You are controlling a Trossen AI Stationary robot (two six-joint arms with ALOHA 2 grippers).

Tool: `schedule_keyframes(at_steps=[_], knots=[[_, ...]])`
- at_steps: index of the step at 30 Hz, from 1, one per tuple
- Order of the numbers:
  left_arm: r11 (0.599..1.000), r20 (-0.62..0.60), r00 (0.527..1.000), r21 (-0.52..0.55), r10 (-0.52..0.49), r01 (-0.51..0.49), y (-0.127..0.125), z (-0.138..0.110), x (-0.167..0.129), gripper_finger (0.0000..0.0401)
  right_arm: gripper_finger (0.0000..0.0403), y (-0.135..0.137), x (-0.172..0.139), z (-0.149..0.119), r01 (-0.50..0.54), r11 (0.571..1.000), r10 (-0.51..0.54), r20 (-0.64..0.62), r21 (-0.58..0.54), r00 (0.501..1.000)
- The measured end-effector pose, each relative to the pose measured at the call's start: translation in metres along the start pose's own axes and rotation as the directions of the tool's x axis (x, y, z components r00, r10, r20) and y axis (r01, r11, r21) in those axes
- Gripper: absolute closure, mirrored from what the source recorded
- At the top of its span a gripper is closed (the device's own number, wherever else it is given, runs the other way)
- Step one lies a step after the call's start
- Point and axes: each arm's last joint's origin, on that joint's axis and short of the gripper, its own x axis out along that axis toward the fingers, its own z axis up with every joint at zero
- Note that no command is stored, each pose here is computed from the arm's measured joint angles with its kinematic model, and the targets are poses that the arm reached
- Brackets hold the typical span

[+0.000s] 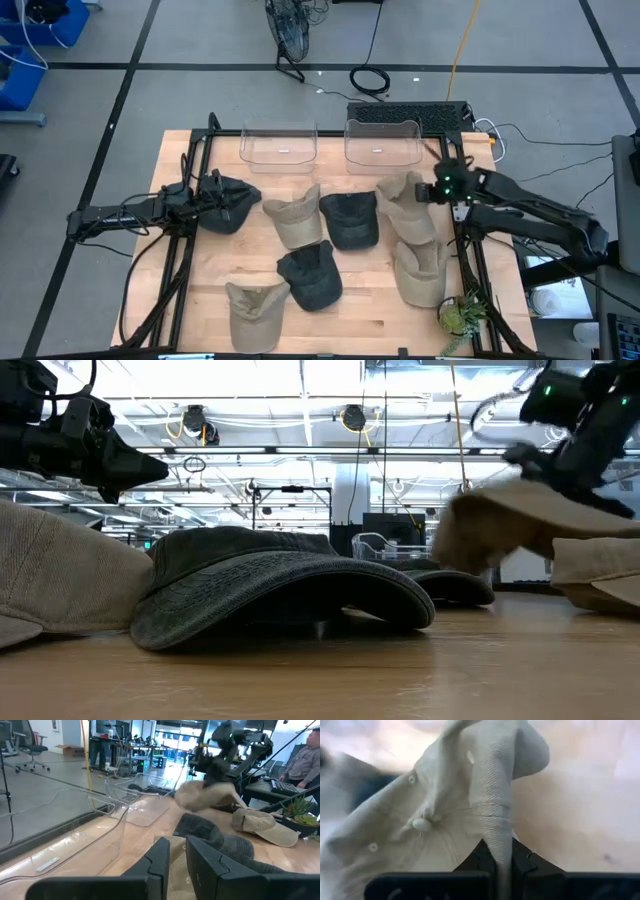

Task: Pick & Place hat
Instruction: Put the brown cap into the right transparent bin

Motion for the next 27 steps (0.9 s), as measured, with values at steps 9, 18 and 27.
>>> schedule_keyframes(at_steps=[9, 18, 27], knots=[[1.000, 0.000, 1.000, 0.000, 0.001, -0.001, 0.000, 0.000, 0.000, 0.0334, 0.0400, 0.032, -0.043, 0.020, -0.195, 0.978, 0.207, 0.286, -0.069, 0.936], [1.000, 0.000, 1.000, 0.000, 0.000, 0.000, 0.000, 0.000, 0.000, 0.0334, 0.0400, 0.068, -0.028, 0.047, -0.098, 0.986, 0.164, 0.647, -0.136, 0.745], [1.000, 0.000, 1.000, 0.000, 0.000, 0.000, 0.000, 0.000, 0.000, 0.0334, 0.0400, 0.093, 0.019, 0.071, 0.169, 0.986, -0.084, 0.879, 0.005, 0.469]])
